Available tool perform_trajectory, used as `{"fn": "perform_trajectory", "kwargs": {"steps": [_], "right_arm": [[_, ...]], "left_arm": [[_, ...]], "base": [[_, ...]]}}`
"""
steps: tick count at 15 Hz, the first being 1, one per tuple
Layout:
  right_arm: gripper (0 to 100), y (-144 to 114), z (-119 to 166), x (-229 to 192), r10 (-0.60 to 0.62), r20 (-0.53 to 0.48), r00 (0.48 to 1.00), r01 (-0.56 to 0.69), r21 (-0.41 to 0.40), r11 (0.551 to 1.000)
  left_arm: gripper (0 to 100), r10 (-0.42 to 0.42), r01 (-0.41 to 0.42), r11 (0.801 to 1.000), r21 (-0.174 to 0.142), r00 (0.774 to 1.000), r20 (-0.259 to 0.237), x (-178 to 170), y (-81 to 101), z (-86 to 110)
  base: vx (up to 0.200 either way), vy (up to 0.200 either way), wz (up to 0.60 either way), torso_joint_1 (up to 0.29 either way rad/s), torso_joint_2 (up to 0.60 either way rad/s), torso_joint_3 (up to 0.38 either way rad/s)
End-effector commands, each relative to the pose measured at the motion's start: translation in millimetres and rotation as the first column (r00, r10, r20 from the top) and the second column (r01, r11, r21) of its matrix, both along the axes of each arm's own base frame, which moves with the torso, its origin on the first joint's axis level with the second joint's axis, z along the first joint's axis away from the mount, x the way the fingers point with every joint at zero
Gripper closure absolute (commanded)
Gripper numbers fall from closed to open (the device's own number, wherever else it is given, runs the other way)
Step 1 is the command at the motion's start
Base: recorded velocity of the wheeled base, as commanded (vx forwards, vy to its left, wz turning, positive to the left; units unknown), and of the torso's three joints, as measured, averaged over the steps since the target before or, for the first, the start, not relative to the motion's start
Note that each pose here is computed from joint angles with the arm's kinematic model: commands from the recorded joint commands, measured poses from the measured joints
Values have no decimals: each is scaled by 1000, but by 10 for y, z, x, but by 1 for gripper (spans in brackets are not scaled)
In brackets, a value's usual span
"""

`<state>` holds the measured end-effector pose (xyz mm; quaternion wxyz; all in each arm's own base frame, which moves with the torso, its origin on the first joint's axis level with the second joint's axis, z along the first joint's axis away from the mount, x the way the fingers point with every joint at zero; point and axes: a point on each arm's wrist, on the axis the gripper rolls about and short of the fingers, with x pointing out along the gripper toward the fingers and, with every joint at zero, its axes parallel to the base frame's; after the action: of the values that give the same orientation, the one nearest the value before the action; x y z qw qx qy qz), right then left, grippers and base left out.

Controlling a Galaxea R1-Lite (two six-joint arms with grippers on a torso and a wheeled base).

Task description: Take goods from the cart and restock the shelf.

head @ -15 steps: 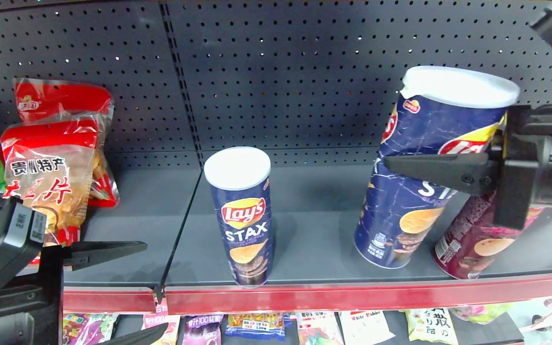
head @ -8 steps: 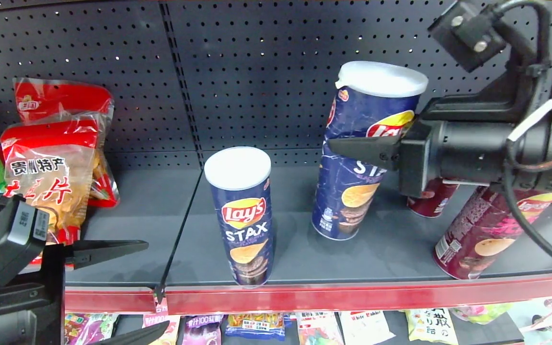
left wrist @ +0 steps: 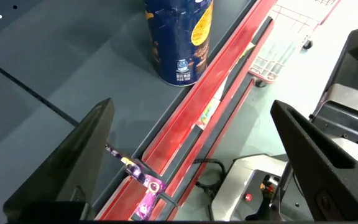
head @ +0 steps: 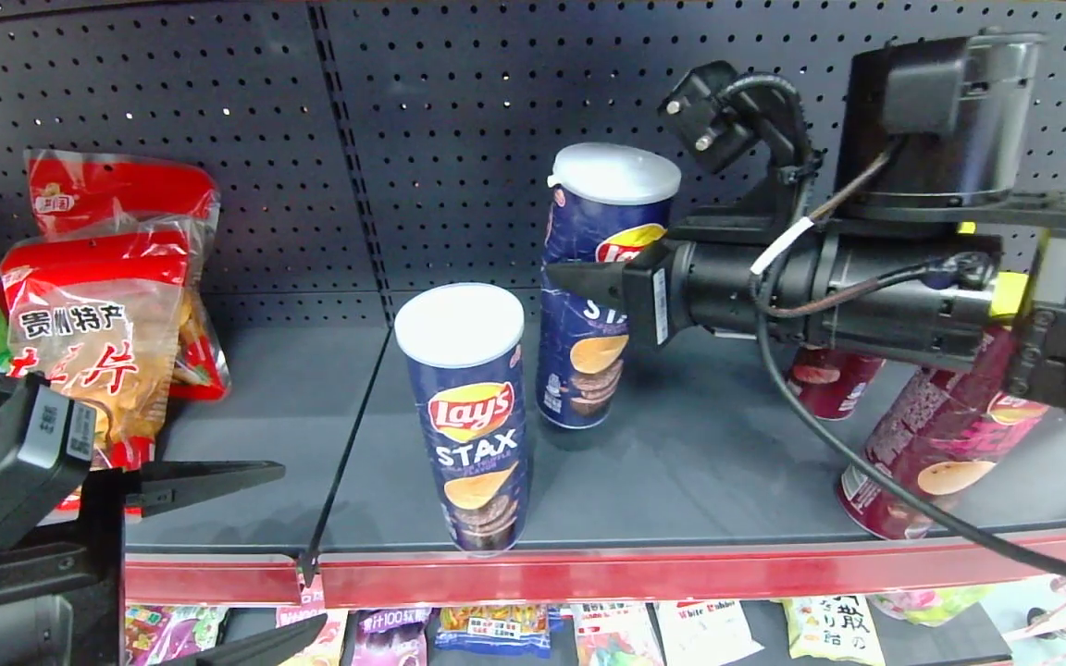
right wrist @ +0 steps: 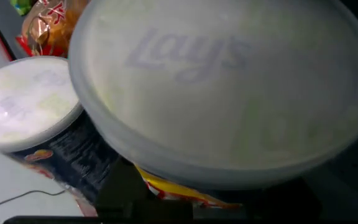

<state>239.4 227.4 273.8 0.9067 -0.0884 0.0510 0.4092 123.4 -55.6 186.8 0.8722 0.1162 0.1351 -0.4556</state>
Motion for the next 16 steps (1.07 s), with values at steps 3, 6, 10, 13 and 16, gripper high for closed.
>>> {"fn": "perform_trajectory", "kwargs": {"steps": [3,6,10,13,16], "right_arm": [[100,267,-141,299,-5,-11,1000,5,-14,1000],[100,402,-179,453,-5,-1,1000,5,-13,1000],[100,472,-349,564,-12,-30,999,11,-40,999],[100,539,-378,637,-13,-26,1000,12,-37,999],[100,614,-394,709,-12,-19,1000,11,-30,999]], "left_arm": [[0,0,0,1000,-1,1000,0,-3,1,1],[0,5,-5,1000,-9,1000,-11,-3,1,1],[0,8,-8,1000,-14,1000,-10,5,0,16],[0,10,-10,1000,-13,1000,-14,3,1,8],[0,10,-10,1000,-13,1000,-13,4,1,12]], "base": [[0,0,0,0,0,0],[0,0,0,0,0,0],[0,0,0,0,0,0],[0,0,0,0,0,0],[0,0,0,0,0,0]]}}
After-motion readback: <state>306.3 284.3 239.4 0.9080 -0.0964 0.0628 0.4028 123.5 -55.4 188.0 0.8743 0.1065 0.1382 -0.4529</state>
